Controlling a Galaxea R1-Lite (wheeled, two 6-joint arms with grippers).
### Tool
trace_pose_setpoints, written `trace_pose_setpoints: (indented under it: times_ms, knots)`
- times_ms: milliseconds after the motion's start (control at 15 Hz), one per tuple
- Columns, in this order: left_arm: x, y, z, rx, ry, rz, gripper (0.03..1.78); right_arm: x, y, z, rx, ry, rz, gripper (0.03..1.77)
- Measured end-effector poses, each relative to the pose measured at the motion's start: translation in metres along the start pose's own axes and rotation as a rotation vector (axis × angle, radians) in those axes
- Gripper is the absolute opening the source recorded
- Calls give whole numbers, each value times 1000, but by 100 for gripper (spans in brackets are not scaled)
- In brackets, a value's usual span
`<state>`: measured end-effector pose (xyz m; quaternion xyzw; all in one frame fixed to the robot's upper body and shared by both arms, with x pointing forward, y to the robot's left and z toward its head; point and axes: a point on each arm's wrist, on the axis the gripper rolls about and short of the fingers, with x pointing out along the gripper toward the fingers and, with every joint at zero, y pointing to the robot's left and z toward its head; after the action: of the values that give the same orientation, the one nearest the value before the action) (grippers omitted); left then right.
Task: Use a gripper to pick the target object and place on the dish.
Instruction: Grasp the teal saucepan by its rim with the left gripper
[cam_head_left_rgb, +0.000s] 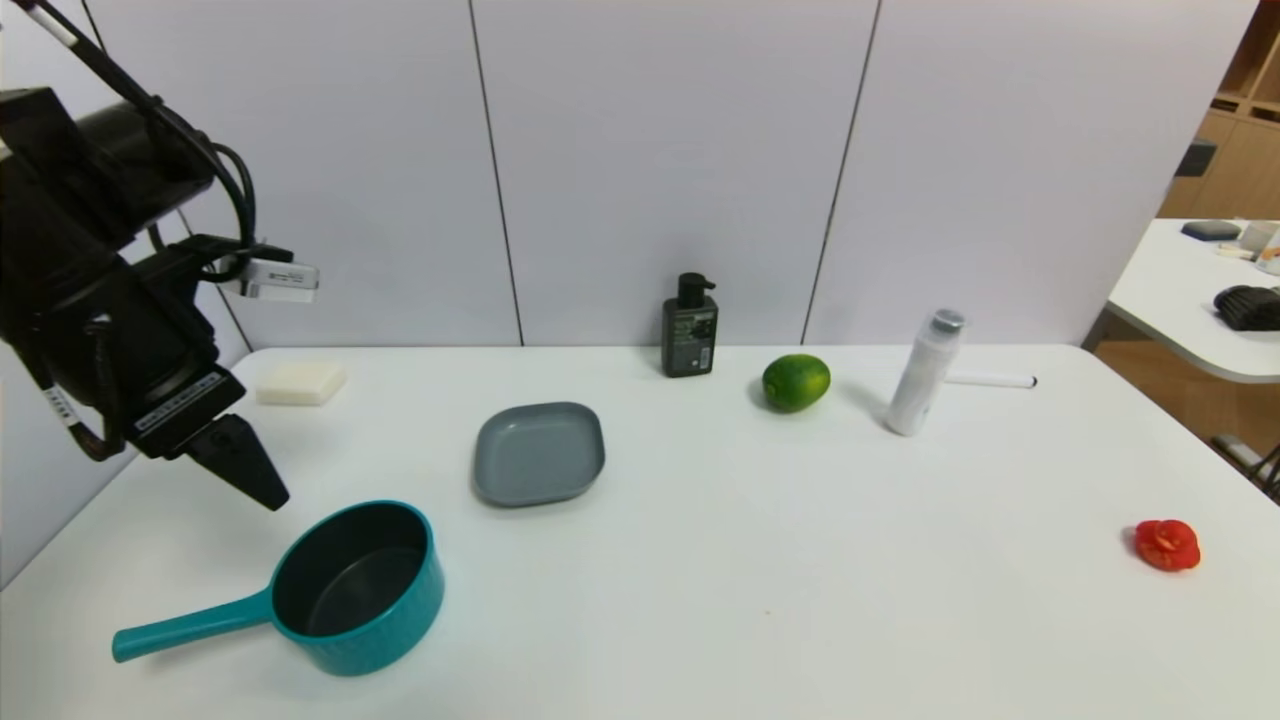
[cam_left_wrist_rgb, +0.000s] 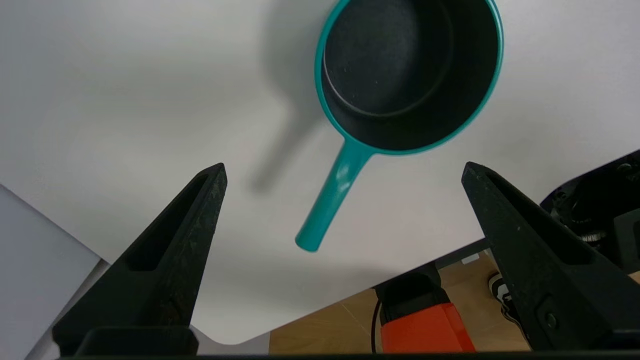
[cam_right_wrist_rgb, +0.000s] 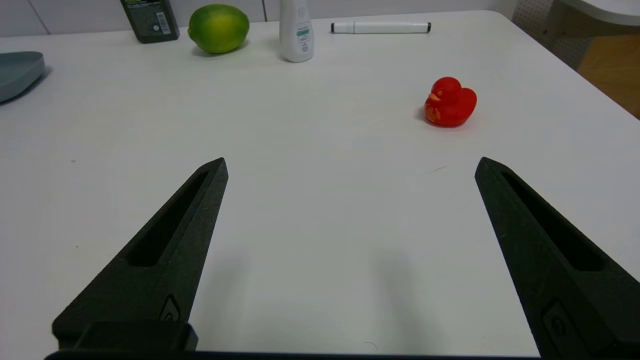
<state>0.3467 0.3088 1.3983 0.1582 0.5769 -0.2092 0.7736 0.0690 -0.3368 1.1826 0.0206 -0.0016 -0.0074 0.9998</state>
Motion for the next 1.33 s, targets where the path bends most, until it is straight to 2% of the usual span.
trace_pose_setpoints:
  times_ms: [267,600,933,1200,1333]
  knots:
    - [49,12,20,-13,27,-15,169,0,0,0,0,0,0,171]
    - [99,14,14,-52,49,-22,169,0,0,0,0,0,0,171]
    - [107,10,3,-55,95,-38,169,0,0,0,0,0,0,171]
    - [116,10,0,-49,63,-20,169,0,0,0,0,0,0,171]
    - [118,10,-2,-50,72,-24,169,0,0,0,0,0,0,171]
